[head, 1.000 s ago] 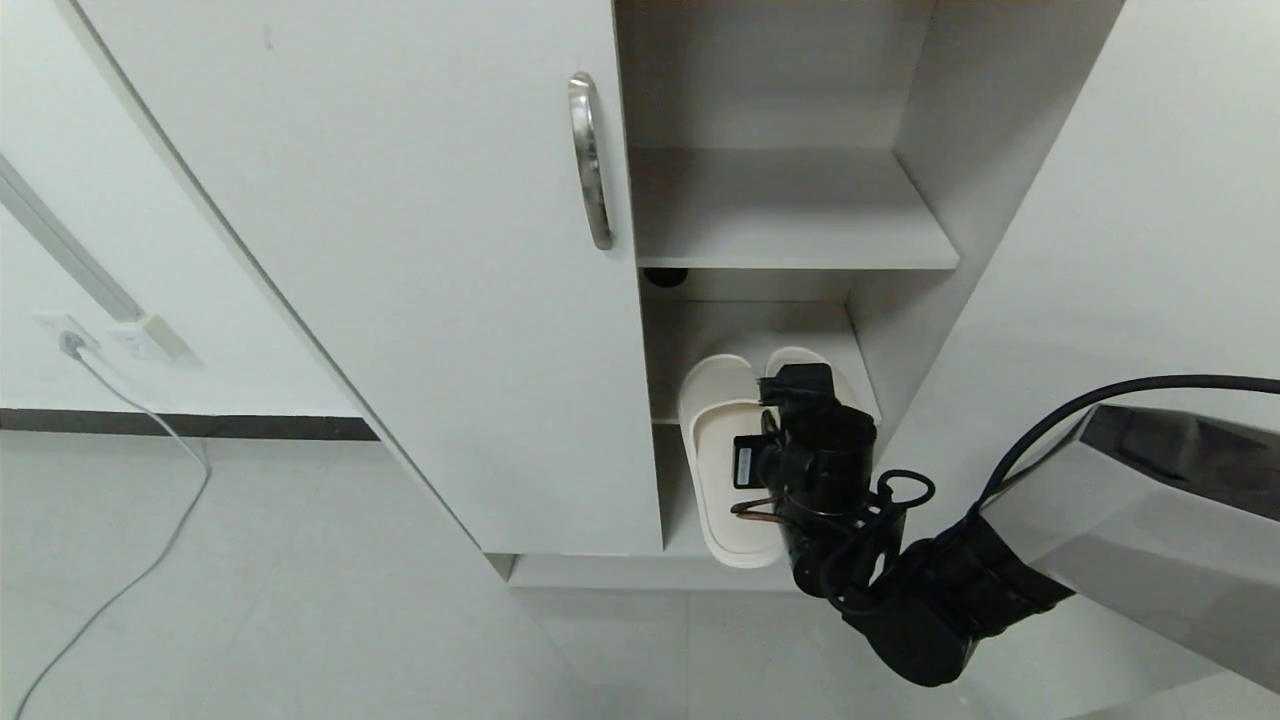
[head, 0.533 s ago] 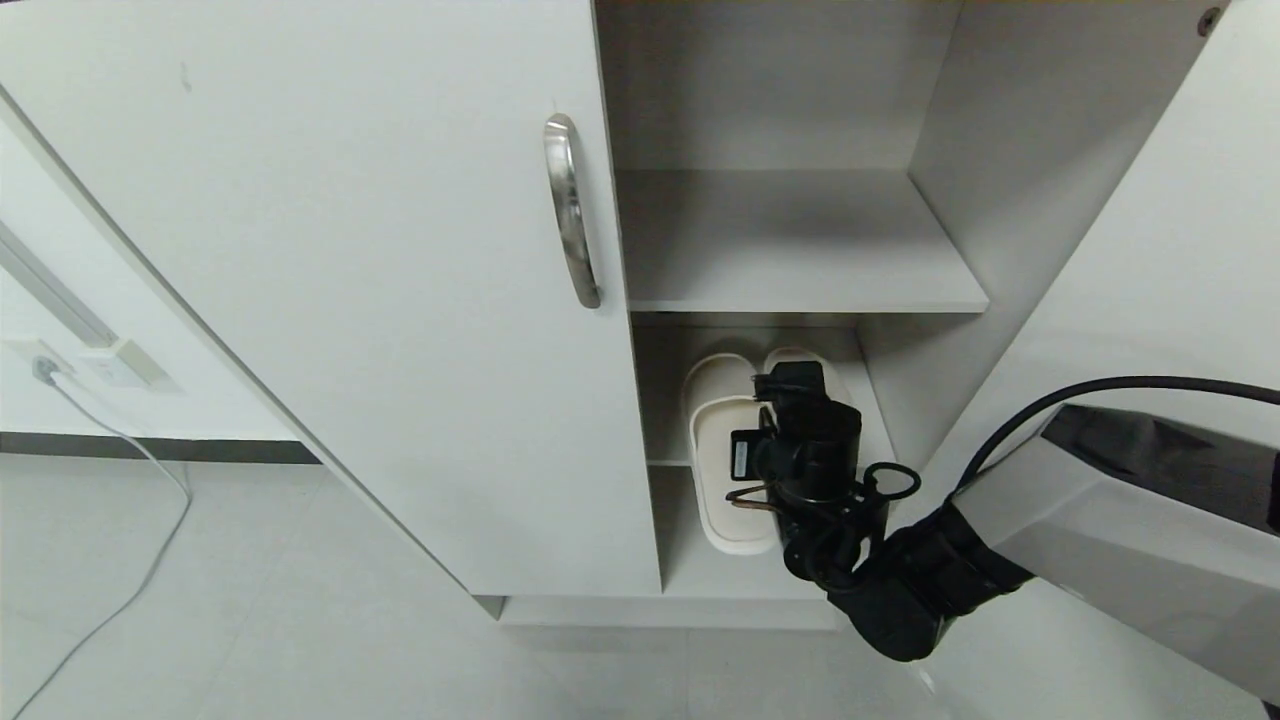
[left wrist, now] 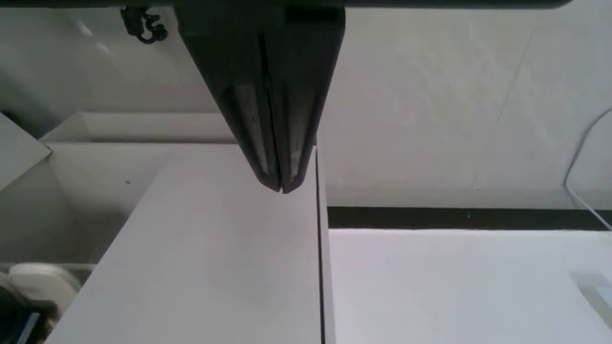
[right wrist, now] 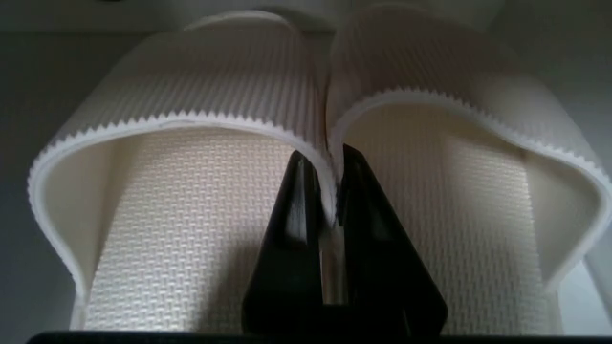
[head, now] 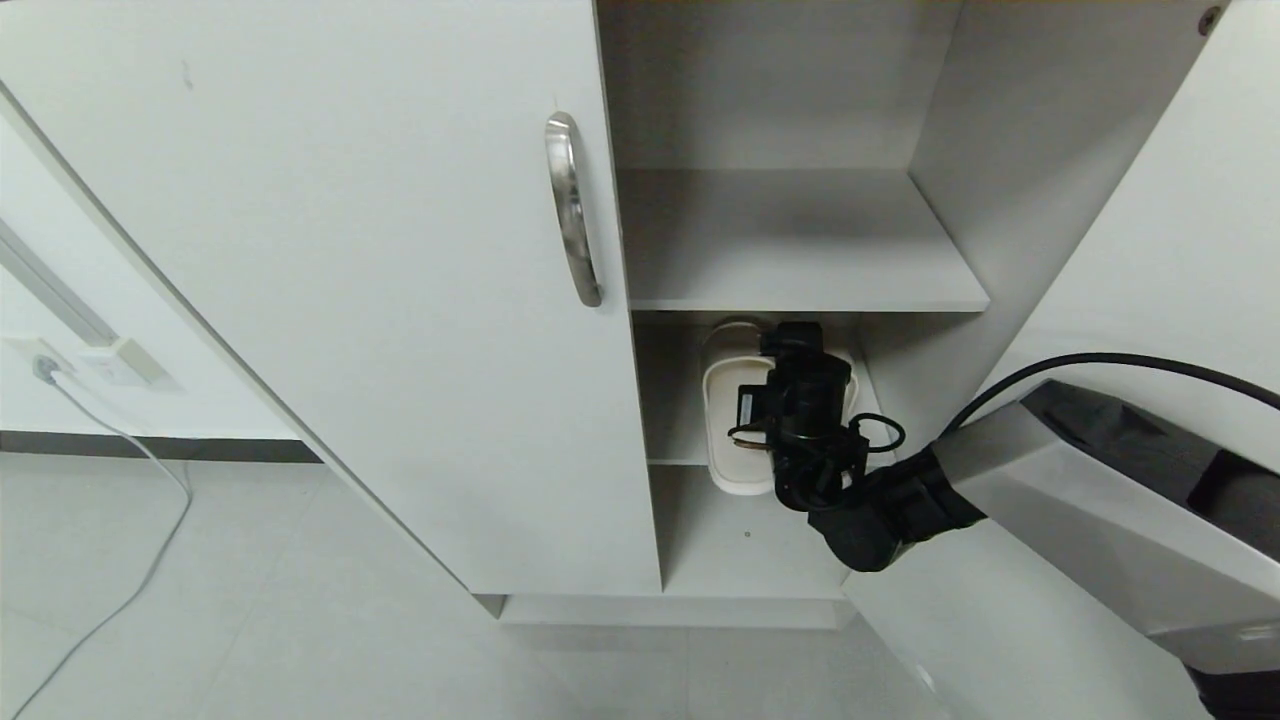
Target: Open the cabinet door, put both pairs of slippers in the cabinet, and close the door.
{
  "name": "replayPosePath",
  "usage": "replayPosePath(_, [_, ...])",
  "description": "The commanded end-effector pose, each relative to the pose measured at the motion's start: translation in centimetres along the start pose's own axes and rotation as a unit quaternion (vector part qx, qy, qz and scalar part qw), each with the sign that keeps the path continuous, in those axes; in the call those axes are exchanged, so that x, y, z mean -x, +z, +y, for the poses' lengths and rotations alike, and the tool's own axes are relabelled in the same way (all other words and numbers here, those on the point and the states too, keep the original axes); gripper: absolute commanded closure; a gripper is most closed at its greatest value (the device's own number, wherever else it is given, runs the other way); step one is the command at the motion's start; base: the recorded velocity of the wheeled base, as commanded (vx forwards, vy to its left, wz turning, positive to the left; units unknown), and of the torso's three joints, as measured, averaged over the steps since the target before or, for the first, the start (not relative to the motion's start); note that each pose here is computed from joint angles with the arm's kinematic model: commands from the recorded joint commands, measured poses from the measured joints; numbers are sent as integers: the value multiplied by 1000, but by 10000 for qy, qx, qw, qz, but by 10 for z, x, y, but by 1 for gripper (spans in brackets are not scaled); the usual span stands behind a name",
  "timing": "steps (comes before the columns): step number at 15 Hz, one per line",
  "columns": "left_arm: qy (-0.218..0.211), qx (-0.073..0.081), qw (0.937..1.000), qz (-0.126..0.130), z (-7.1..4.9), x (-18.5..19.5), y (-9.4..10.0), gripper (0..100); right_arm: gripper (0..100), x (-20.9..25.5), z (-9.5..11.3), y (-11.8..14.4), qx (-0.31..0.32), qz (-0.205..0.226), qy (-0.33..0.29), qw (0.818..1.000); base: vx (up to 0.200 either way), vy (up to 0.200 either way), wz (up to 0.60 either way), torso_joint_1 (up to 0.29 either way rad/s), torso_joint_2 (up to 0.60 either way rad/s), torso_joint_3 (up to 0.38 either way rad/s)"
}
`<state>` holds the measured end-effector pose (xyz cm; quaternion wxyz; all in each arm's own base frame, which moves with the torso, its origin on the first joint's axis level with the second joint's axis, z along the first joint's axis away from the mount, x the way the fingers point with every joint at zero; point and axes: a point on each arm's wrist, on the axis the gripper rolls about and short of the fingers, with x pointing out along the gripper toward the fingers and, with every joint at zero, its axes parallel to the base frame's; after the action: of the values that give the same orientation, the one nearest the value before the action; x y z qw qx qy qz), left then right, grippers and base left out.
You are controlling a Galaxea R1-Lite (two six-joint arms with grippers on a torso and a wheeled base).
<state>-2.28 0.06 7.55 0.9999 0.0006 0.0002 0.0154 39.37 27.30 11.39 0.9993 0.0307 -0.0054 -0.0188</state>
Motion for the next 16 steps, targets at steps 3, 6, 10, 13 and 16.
replayPosePath(3, [-1,14,10000,-2,0,0,0,100,100,-20,2,-8,-60,-35,-70,10000,0,0,0,0,0,0])
replayPosePath(6, [-1,14,10000,-10,0,0,0,100,100,-21,2,-10,-50,-15,68,10000,0,0,0,0,0,0])
replayPosePath(10, [-1,14,10000,-2,0,0,0,100,100,-22,1,-12,-13,34,65,10000,0,0,0,0,0,0])
replayPosePath(13, [-1,14,10000,-10,0,0,0,100,100,-24,0,-15,5,57,48,10000,0,0,0,0,0,0])
replayPosePath(16, [-1,14,10000,-2,0,0,0,100,0,-24,-2,-20,39,112,37,9999,0,0,0,0,0,0])
